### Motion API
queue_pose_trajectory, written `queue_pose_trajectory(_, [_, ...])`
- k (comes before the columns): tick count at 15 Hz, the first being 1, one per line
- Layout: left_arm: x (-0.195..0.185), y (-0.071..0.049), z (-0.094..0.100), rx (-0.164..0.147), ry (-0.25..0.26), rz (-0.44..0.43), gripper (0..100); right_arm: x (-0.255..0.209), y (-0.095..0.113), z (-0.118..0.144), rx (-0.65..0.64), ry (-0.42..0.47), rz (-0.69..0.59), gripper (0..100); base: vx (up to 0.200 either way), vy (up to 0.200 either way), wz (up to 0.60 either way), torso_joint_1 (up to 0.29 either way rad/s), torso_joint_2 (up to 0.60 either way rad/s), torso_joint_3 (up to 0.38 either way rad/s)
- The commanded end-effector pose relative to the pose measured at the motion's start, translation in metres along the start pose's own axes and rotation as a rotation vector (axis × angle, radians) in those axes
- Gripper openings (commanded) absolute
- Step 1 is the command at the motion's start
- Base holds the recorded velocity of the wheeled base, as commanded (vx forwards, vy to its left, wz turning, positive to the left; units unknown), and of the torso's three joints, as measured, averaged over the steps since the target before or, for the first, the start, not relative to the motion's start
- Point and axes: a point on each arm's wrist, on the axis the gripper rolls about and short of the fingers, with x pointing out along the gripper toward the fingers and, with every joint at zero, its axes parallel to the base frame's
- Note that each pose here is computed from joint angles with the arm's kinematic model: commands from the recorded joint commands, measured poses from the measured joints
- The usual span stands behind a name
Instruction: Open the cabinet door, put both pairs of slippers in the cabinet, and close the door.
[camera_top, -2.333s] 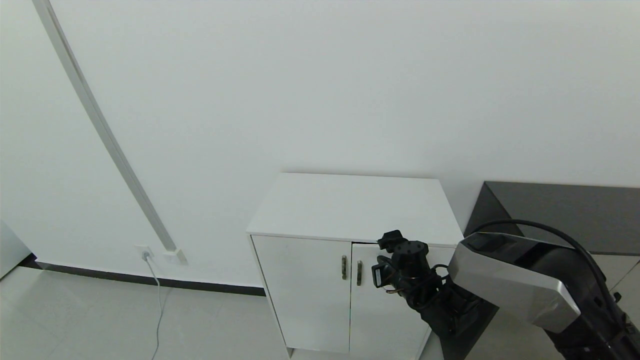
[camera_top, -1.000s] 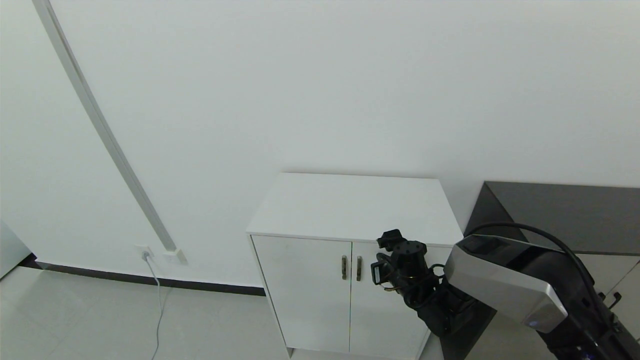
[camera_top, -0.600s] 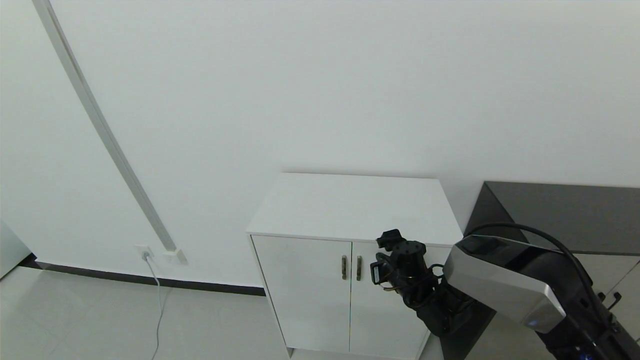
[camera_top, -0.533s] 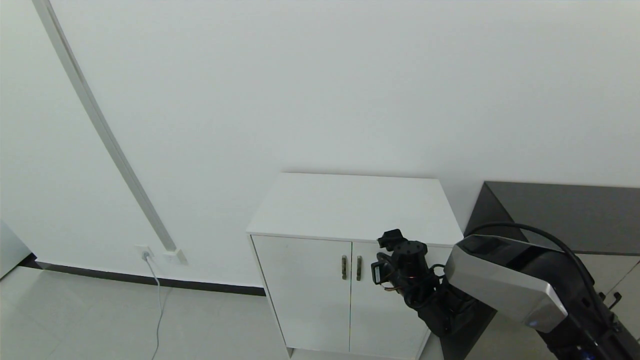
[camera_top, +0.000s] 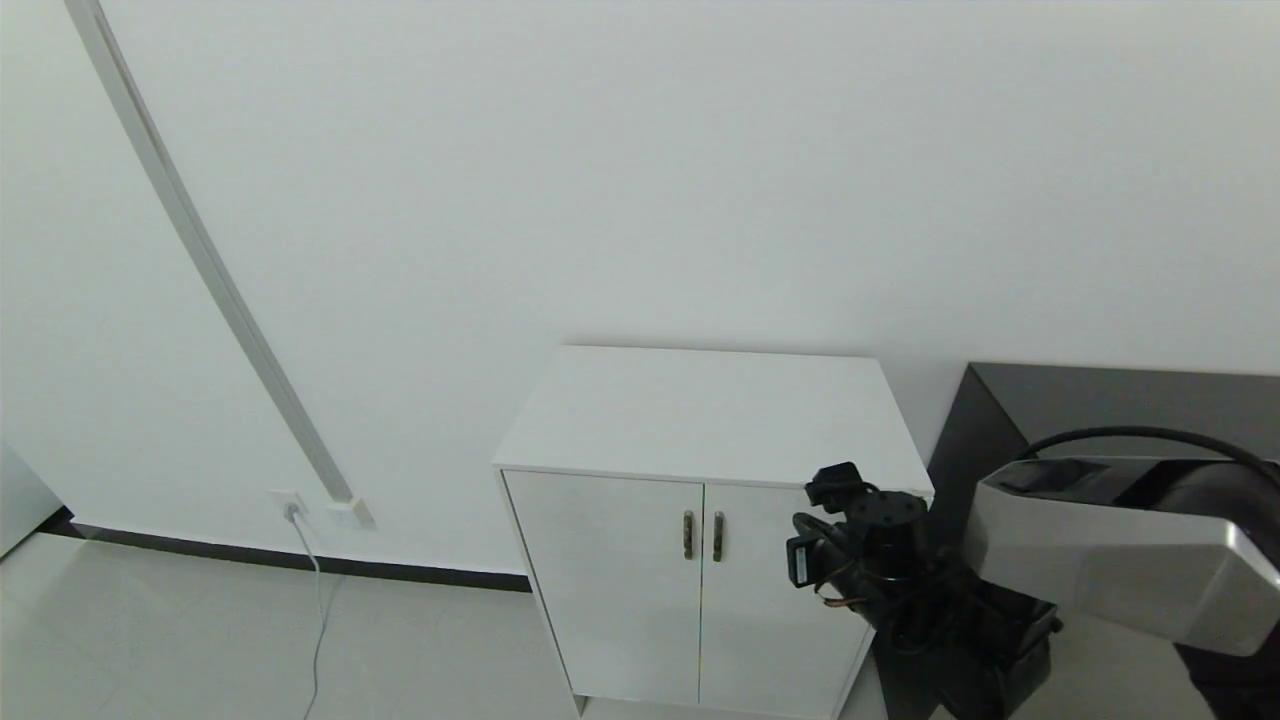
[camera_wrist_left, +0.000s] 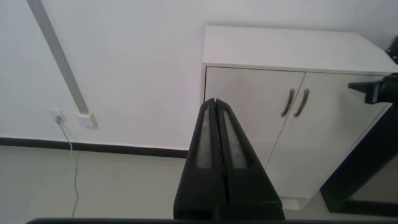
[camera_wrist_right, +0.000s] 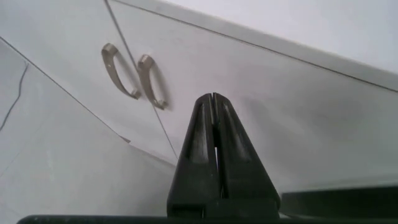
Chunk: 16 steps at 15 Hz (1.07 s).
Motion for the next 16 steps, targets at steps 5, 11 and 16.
queue_pose_trajectory(5, [0.0,0.0,0.0,0.0,0.001,0.0,0,-0.084,-0.068,0.051,0.043,-0.064,-0.151,0,0.0,0.0,0.0,0.0,0.0,0.0])
queue_pose_trajectory(11, [0.0,0.0,0.0,0.0,0.001,0.0,0,-0.172,-0.123,0.057,0.085,-0.072,-0.353,0,0.0,0.0,0.0,0.0,0.0,0.0])
queue_pose_trajectory(16, [0.0,0.0,0.0,0.0,0.001,0.001,0,-0.238,-0.141,0.055,0.088,-0.118,-0.478,0,0.0,0.0,0.0,0.0,0.0,0.0])
